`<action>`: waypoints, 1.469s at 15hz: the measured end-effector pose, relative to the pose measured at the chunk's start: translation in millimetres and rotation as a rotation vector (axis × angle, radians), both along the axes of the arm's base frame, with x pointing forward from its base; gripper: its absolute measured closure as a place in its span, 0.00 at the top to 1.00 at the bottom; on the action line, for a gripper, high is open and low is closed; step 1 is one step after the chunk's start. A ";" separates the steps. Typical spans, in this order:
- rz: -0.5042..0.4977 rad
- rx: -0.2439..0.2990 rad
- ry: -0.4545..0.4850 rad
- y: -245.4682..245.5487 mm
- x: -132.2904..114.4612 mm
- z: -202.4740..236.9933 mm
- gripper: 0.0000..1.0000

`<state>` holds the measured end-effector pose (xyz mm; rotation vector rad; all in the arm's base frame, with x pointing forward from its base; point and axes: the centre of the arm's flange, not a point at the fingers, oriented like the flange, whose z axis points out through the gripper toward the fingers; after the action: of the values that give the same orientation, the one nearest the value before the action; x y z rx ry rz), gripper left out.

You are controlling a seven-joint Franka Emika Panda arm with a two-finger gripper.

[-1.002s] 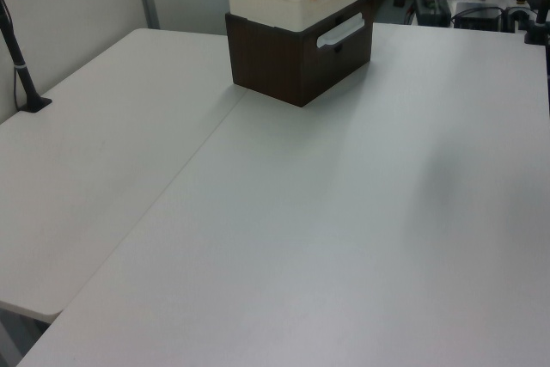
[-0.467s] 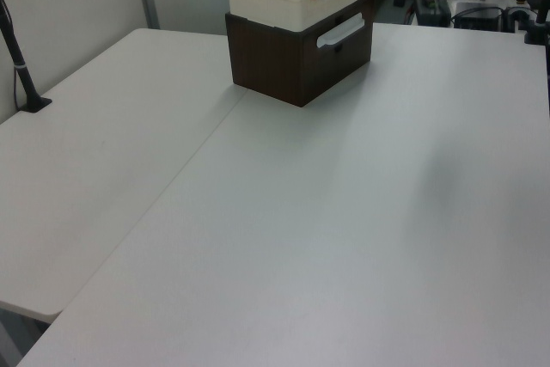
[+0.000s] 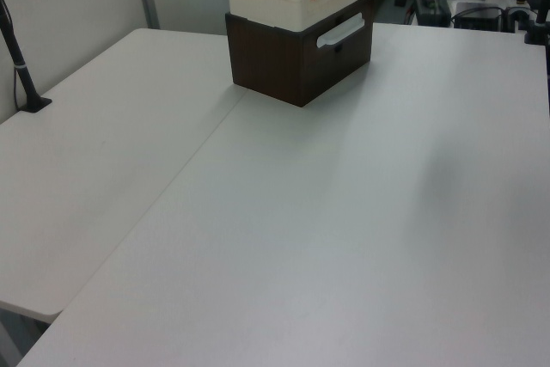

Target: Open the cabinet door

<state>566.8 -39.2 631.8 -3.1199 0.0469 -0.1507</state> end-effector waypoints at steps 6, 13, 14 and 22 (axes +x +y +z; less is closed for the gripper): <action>-0.024 -0.004 -0.066 -22.6 -12.3 26.6 0.99; -0.072 -0.007 -0.322 -48.2 6.8 49.3 0.55; -0.079 -0.004 -0.357 -50.6 10.3 49.7 0.52; -0.144 -0.016 -0.598 -61.5 60.7 23.3 0.54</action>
<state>627.5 -100.7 655.1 -2.9392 0.2570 -1.0688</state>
